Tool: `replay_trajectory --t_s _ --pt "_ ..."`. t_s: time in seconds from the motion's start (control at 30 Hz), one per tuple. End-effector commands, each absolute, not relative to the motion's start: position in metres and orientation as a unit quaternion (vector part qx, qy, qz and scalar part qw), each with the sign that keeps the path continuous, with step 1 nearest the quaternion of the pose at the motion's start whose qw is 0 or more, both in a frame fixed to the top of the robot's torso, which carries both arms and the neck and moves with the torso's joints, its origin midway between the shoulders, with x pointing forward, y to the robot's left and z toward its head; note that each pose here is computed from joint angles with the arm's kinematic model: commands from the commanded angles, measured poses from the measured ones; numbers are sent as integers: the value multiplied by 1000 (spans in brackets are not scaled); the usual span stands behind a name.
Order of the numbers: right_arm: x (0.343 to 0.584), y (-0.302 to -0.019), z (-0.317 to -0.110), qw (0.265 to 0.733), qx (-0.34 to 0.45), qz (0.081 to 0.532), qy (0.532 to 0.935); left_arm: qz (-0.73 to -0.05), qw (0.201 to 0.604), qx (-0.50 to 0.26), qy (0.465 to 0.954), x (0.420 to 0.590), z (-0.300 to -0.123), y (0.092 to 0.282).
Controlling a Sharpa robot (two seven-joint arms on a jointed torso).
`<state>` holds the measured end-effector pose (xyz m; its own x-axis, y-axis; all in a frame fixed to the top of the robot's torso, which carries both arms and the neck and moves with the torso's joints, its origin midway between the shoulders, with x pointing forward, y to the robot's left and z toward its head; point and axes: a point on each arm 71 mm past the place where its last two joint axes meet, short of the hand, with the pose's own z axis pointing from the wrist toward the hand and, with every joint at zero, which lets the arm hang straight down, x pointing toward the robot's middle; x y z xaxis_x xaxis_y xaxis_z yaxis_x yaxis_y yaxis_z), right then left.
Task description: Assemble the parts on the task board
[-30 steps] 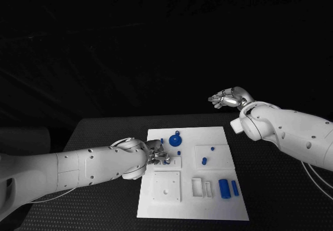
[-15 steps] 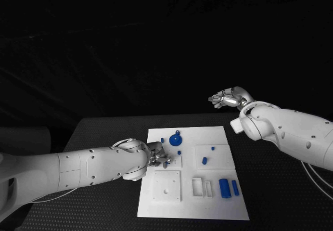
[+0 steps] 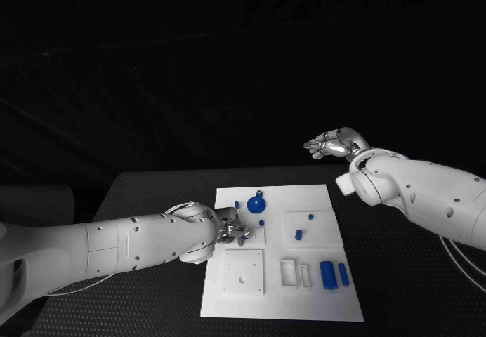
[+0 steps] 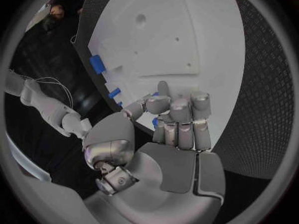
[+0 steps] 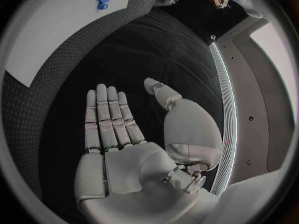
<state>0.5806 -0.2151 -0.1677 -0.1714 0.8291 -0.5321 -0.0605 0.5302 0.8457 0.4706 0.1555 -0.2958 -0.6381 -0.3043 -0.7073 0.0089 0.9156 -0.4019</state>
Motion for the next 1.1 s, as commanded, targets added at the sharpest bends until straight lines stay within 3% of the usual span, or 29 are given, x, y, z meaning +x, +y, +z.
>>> replay_trajectory --t_s 0.03,1.1 --pt "580 -213 -170 568 288 392 664 -190 409 -83 889 469 -298 153" --pt "578 -220 -174 569 293 388 664 -184 414 -106 885 470 -297 168"
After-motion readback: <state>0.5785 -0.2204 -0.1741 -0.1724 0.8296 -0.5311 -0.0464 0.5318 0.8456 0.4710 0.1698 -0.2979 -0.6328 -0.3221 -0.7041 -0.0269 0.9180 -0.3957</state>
